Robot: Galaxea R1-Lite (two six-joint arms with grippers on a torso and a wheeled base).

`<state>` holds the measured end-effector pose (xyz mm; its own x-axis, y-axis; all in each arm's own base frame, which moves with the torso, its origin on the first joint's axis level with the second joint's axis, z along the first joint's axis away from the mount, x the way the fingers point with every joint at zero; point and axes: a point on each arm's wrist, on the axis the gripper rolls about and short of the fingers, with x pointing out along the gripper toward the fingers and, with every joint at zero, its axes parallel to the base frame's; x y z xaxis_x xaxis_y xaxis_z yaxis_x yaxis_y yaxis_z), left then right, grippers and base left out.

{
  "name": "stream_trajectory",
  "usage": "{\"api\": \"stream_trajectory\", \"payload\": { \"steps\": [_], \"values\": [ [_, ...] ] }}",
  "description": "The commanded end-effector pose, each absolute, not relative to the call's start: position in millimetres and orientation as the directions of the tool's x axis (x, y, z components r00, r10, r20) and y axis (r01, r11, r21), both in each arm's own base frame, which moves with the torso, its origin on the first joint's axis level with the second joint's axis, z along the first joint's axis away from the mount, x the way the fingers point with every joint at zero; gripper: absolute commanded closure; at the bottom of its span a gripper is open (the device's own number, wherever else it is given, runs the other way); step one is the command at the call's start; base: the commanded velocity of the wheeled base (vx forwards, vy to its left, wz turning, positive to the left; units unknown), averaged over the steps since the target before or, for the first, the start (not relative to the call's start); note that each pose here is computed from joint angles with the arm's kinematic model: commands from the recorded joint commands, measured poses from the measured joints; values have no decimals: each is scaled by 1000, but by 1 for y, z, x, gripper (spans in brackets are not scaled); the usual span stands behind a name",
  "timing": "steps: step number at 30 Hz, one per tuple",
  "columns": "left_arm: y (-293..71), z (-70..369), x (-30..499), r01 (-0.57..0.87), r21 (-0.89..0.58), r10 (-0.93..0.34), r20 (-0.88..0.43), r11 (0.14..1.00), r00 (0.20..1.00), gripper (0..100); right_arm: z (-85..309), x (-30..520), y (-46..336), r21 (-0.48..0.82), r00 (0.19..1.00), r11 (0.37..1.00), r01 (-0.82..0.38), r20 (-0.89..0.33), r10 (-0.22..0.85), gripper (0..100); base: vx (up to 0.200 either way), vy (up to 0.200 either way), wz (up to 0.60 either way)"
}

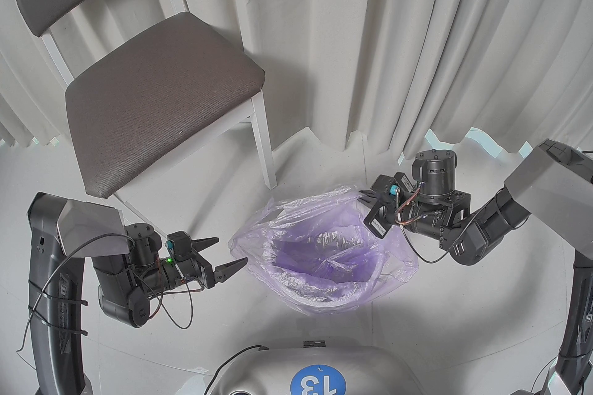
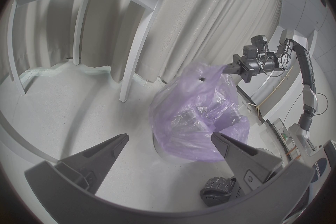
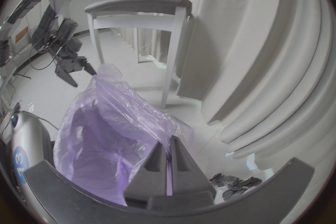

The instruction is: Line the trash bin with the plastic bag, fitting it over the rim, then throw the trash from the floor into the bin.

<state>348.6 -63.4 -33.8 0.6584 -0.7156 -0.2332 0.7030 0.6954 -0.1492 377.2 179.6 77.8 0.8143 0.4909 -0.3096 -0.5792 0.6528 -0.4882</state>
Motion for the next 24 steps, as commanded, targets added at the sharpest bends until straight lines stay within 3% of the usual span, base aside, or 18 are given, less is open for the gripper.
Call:
{"api": "stream_trajectory", "payload": {
  "steps": [1,11,24],
  "values": [
    [-64,-33,349,705,-141,-717,-222,695,661,0,80,383,183,-488,826,668,-561,-277,491,100,0,0,0],
    [-65,-37,349,706,-146,-718,-230,693,657,0,75,402,192,-483,880,736,-474,-221,421,100,0,0,0],
    [-64,-43,350,704,-142,-715,-237,695,658,0,78,418,199,-493,914,775,-395,-122,388,100,0,0,0]
  ]
}}
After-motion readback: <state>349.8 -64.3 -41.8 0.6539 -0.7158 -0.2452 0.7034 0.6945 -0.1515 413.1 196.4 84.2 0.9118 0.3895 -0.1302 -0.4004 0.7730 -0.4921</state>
